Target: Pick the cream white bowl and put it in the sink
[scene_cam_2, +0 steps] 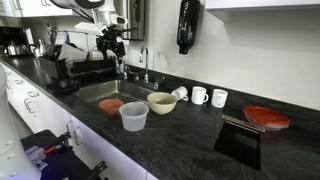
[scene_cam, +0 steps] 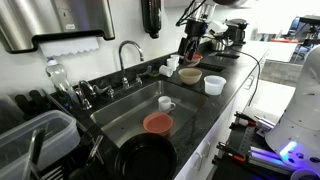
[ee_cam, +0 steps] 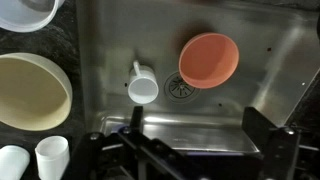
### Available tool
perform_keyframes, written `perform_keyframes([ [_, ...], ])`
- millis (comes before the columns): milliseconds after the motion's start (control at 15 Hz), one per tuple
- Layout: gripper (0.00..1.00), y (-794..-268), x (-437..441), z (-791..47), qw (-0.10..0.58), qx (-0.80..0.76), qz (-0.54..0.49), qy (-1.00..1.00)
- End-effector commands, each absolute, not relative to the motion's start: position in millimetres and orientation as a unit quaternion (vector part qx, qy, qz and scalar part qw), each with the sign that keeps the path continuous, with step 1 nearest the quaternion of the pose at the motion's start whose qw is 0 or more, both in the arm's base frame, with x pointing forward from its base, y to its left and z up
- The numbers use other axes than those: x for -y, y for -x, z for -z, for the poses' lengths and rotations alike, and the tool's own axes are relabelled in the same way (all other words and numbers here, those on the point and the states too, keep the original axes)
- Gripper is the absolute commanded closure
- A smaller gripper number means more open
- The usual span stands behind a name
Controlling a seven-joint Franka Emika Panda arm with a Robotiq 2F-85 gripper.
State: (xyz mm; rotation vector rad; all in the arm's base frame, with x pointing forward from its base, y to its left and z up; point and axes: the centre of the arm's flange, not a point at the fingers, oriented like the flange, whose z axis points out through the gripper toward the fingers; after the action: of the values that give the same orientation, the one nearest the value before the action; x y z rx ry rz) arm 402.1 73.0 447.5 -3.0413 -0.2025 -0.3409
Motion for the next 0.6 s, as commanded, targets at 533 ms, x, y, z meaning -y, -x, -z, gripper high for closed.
perform_keyframes([
  [533, 0.0, -425, -14, -438, 0.011, 0.015, 0.132, 0.991],
])
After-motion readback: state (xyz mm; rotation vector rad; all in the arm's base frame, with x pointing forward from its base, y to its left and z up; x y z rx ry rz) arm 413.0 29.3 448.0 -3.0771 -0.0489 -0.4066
